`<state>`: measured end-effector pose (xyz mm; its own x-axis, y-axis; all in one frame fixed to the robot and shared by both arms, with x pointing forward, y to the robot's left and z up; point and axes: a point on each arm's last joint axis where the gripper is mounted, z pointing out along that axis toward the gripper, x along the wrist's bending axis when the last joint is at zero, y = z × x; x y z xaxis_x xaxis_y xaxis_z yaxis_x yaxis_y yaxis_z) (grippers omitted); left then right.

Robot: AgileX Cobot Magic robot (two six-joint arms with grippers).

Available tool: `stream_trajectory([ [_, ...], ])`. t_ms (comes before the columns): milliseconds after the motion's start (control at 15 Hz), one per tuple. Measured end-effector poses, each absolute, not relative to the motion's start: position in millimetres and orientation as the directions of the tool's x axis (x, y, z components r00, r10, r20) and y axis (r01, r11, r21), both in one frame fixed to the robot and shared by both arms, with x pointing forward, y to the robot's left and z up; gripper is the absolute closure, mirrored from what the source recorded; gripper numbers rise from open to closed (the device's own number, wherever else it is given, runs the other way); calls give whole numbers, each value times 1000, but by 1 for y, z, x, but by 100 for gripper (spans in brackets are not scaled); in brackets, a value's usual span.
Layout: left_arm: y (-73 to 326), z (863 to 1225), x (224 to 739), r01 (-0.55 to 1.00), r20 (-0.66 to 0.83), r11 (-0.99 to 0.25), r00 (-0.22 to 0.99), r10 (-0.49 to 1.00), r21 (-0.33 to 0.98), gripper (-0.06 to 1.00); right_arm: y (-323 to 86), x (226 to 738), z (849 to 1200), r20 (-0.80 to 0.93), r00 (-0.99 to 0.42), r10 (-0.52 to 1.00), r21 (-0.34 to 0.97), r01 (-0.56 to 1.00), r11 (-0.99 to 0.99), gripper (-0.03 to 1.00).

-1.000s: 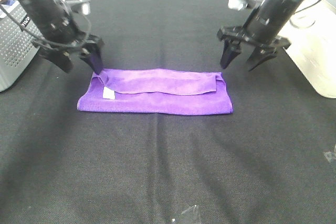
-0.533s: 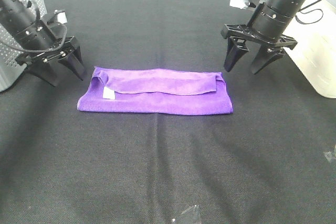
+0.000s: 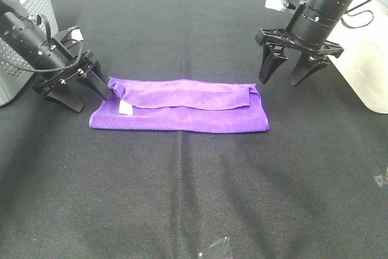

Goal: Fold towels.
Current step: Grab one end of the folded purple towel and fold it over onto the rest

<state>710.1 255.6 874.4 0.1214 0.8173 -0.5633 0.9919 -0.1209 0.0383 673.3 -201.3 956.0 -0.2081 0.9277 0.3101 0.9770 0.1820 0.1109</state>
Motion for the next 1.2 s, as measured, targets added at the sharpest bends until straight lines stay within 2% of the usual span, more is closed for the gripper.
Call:
stream_trajectory([
  [467, 250, 872, 711, 994, -583, -104, 98, 806, 23, 17, -201, 673, 956, 310, -208, 928, 111, 977, 182, 30],
  [867, 189, 862, 715, 984, -637, -176, 147, 756, 18, 19, -201, 673, 956, 311, -208, 927, 108, 977, 183, 30],
  [1000, 182, 863, 715, 982, -637, -187, 159, 754, 24, 21, -201, 673, 956, 312, -208, 927, 107, 977, 183, 30],
  [1067, 180, 862, 716, 981, -631, -192, 165, 758, 26, 27, -201, 673, 956, 312, -208, 927, 107, 977, 183, 30],
  [1200, 182, 859, 718, 980, -595, -198, 172, 785, 22, 50, -201, 673, 956, 312, -208, 927, 107, 977, 183, 30],
])
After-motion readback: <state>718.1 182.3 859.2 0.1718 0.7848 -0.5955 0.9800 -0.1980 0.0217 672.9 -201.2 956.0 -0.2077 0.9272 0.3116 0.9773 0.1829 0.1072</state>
